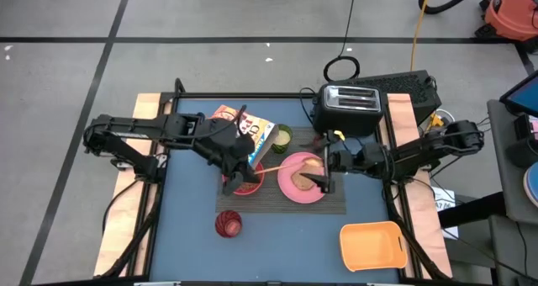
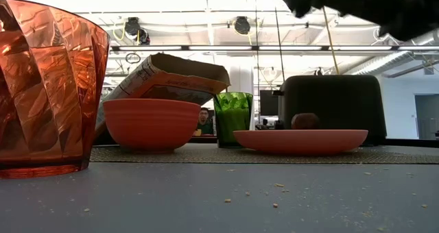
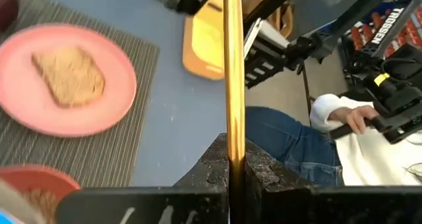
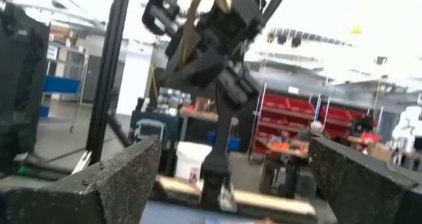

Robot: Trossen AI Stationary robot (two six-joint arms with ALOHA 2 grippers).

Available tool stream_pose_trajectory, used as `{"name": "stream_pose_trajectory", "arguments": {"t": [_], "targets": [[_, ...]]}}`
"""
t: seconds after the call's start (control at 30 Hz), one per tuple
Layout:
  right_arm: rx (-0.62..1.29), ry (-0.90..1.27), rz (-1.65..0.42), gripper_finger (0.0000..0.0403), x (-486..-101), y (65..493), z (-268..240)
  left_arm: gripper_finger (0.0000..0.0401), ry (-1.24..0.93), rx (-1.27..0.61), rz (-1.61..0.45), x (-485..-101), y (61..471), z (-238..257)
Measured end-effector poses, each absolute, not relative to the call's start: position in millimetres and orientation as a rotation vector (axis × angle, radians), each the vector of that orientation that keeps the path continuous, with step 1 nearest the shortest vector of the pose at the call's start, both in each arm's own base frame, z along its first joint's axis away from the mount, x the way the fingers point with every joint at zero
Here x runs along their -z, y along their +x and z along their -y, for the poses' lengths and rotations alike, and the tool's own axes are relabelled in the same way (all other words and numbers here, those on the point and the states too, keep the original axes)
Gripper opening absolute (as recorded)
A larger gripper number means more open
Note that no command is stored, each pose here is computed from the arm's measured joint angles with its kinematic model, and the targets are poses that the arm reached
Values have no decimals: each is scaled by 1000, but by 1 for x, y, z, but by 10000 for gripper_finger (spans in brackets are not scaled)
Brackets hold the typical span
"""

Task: Arrange a breakfast setting
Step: Put the spoon on the left side of the placemat

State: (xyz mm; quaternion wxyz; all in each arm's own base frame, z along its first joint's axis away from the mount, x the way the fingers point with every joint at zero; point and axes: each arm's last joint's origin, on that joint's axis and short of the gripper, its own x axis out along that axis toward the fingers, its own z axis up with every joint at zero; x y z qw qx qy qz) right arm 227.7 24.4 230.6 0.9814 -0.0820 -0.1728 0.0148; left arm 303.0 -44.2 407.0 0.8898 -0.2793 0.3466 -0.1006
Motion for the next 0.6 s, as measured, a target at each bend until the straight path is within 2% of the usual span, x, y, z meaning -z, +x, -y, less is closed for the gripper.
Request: {"name": "stream_pose_trajectory", "arguments": {"t": [0.27,0.6], "targets": [[-78,-197,444,370,-260,254,-29,7,-478,264,-632,-413,307,45],[-124,-206,571,359,-289,263,-32,7,-389,306,-548,-418,311,45]]}}
